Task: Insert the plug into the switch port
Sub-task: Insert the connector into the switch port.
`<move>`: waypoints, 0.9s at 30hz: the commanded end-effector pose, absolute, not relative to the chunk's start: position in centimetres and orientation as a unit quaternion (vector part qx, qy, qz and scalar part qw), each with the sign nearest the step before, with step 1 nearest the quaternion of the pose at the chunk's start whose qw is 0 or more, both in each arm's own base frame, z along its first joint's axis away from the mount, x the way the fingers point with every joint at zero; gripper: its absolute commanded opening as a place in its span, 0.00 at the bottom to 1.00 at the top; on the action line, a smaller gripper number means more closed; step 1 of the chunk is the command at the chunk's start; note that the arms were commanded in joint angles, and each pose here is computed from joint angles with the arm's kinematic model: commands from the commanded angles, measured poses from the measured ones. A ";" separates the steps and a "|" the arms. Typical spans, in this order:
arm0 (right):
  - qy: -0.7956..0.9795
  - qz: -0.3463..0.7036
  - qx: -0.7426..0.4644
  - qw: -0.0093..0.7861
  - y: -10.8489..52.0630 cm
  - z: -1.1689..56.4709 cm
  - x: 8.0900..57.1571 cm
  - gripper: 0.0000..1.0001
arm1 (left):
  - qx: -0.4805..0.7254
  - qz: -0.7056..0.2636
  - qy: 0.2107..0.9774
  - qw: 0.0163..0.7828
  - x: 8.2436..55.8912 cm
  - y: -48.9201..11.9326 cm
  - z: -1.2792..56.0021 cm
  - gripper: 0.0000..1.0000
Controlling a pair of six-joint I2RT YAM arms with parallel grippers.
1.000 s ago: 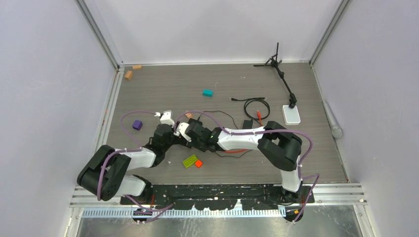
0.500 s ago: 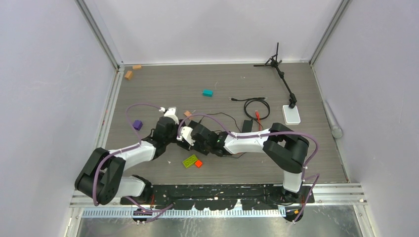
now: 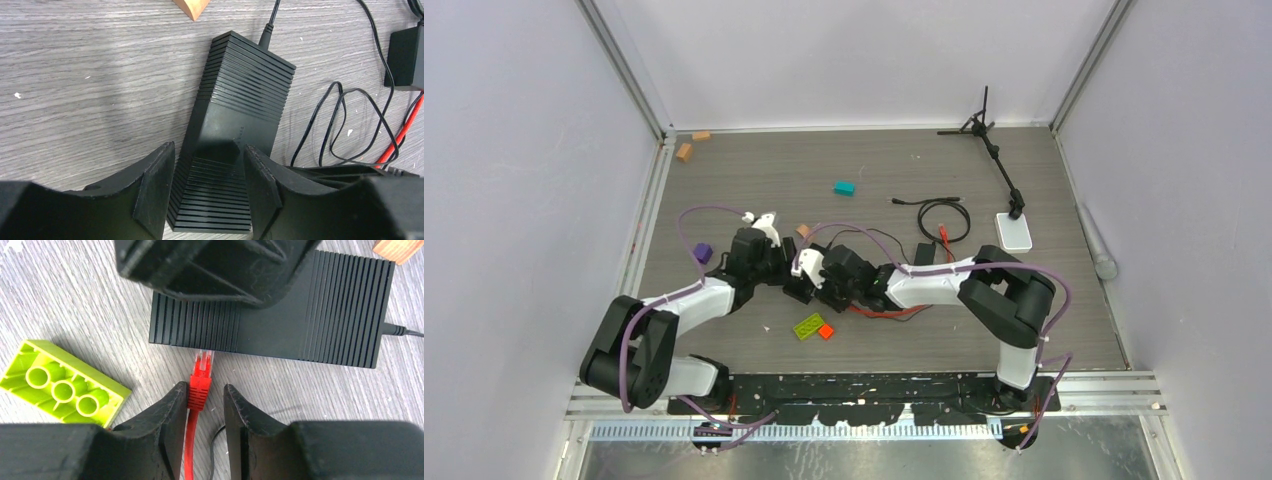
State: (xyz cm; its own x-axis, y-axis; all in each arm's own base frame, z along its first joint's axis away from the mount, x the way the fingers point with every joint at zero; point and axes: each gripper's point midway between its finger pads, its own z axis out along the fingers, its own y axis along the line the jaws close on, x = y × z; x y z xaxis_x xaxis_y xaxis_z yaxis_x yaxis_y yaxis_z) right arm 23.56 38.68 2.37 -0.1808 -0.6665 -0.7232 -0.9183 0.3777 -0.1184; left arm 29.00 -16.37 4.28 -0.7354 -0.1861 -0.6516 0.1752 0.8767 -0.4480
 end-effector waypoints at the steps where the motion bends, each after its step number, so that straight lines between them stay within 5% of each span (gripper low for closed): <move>1: 0.749 0.201 -0.516 0.364 38.3 3.9 23.6 0.38 | 0.012 -0.258 0.888 0.379 29.6 -16.5 5.7 0.55; 27: 0.767 0.207 -0.482 0.369 37.4 3.6 23.4 0.34 | 0.015 -0.287 0.890 0.353 28.1 -17.3 4.5 0.60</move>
State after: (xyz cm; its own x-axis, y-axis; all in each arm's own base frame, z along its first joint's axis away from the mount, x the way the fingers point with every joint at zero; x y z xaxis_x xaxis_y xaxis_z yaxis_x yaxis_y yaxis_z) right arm 22.69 36.51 2.17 -0.2616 -0.6321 -0.7294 -0.9045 0.4243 -0.0433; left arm 28.01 -16.74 4.09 -0.7570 -0.1696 -0.6310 0.2037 0.8563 -0.4746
